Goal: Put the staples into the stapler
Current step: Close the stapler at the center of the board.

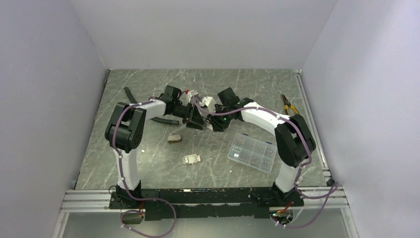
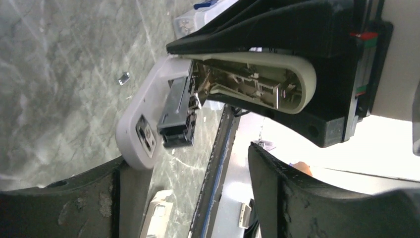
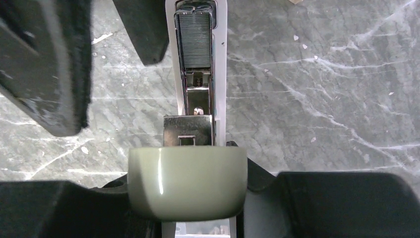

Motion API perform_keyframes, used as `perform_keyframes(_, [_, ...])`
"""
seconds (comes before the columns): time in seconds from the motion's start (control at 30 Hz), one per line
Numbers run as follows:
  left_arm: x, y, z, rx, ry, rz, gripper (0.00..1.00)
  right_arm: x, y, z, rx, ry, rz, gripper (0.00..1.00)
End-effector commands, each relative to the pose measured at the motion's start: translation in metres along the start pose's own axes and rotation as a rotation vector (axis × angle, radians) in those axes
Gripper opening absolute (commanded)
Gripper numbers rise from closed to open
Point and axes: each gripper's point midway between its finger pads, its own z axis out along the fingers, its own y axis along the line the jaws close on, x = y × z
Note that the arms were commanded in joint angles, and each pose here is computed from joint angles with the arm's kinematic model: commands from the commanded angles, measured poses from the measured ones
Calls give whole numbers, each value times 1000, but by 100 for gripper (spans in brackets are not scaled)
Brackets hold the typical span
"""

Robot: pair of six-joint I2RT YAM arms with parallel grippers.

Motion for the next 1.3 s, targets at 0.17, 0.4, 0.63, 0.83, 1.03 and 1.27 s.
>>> perform_keyframes(0.17, [-7,22,-28,-155,-45,52,89,29,-9,16,7,107,-43,0])
perform_keyframes(0.4, [-1,33,-33,-225,-38,54,89,59,-6,24,-17,195,-87,1])
perform_keyframes(0.63, [-2,35,-41,-301,-49,81,88,68,-8,29,-4,258,-89,4])
perform_keyframes(0.83, [0,36,-51,-369,-61,99,86,70,-8,29,48,374,-126,4])
perform_keyframes(1.03, [-3,39,-68,-434,-103,86,84,74,-7,31,41,488,-134,3])
perform_keyframes(1.27, [-7,40,-88,-463,-140,74,84,55,-8,23,38,467,-139,1])
